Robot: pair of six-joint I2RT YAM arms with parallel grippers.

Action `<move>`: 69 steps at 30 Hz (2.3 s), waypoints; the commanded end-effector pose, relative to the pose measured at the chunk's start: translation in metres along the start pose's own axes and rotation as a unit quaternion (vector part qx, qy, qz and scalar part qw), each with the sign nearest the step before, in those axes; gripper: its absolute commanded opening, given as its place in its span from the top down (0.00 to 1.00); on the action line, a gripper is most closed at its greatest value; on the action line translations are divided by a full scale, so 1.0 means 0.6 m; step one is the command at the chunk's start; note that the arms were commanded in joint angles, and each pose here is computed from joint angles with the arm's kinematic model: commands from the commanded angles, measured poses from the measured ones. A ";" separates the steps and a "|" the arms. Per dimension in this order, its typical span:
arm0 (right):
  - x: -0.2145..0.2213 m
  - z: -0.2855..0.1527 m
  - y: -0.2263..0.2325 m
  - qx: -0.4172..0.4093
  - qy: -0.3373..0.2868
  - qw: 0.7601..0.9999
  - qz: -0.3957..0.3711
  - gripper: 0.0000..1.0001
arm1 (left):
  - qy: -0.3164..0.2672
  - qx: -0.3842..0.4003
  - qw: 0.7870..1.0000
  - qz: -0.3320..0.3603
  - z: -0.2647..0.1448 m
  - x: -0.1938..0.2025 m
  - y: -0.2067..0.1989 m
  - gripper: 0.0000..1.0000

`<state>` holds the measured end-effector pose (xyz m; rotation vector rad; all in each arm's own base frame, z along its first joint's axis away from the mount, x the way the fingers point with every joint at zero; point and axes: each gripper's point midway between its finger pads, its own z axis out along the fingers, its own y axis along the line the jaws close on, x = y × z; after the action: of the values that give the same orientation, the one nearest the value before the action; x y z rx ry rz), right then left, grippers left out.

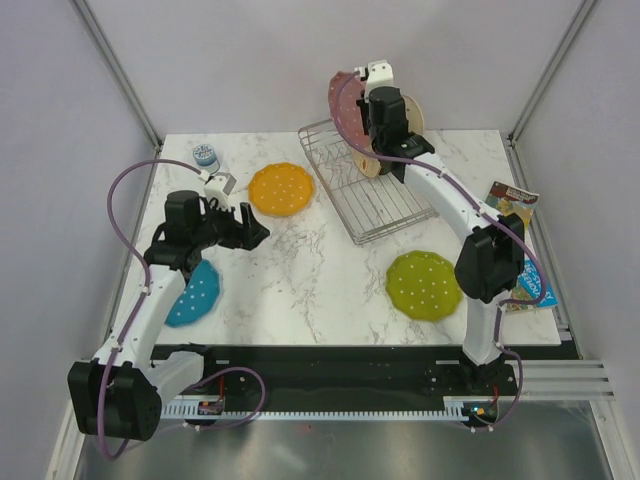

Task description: Load the plates into the dish rack

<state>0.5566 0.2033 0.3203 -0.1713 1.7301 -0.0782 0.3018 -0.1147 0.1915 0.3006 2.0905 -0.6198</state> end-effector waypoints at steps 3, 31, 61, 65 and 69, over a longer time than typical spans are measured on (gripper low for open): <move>-0.125 -0.003 -0.044 0.081 -0.117 0.989 0.038 1.00 | -0.029 0.025 0.999 -0.008 0.007 -0.029 -0.014 0.15; -0.023 0.035 -0.026 0.128 -0.070 0.989 -0.018 1.00 | -0.025 0.029 0.999 -0.023 0.014 -0.010 -0.012 0.15; 0.155 0.042 0.045 0.075 0.048 0.995 -0.053 1.00 | -0.017 0.028 0.999 -0.038 0.022 0.002 -0.009 0.14; 0.187 0.047 0.051 0.073 0.065 0.993 -0.063 1.00 | -0.016 0.025 0.999 -0.038 0.020 0.004 -0.008 0.14; 0.195 0.052 0.053 0.073 0.069 0.993 -0.070 1.00 | -0.016 0.022 0.999 -0.036 0.018 0.007 -0.007 0.14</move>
<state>0.5658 0.2052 0.1810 -0.1980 1.8779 -0.3736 0.3044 -0.1240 0.1787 0.2519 2.0913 -0.7076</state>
